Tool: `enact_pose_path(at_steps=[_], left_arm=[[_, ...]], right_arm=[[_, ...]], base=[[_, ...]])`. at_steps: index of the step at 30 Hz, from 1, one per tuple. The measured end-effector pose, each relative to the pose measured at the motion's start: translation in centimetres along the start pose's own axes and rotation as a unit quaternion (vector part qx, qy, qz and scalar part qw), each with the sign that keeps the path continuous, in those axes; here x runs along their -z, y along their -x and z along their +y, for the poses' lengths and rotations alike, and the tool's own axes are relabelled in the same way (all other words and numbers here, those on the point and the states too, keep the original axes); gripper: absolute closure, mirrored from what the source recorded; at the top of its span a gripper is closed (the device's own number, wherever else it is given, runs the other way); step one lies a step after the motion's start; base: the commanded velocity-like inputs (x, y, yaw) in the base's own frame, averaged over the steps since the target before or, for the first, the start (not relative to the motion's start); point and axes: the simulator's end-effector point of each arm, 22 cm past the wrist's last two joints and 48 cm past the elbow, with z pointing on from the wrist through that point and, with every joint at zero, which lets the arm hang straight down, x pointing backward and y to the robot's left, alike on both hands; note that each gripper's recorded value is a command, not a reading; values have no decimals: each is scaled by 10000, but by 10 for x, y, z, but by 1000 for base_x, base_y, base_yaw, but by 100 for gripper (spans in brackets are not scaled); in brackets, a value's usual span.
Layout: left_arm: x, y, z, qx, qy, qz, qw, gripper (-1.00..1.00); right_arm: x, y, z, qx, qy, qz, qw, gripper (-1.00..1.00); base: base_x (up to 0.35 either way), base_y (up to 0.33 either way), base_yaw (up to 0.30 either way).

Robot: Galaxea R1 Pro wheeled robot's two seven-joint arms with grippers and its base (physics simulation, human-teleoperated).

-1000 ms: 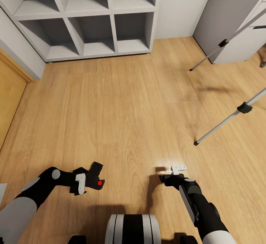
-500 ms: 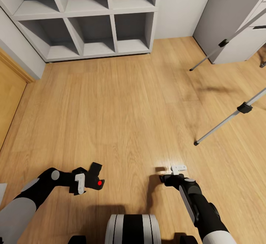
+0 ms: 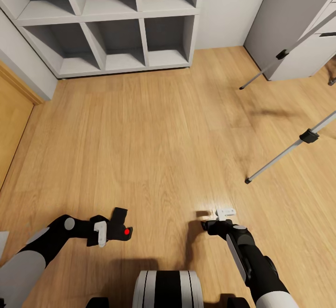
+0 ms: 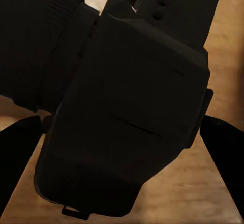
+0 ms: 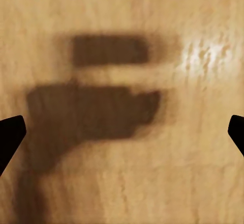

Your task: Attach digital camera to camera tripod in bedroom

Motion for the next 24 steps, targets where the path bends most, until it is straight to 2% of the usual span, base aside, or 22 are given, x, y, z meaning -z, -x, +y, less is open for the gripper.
enact_pose_path(at_steps=[17, 20, 24], left_arm=[[1, 2, 4, -66, 45, 3, 10000, 100], [2, 5, 8, -100, 86, -20, 9999, 100], [14, 26, 32, -305, 361, -175, 9987, 100]], right_arm=[[0, 0, 0, -5, 6, 0, 10000, -100], [0, 0, 0, -5, 9, -1, 10000, -100], [0, 0, 0, -5, 9, -2, 10000, -100]], base=[[0, 0, 0], [0, 0, 0], [0, 0, 0]])
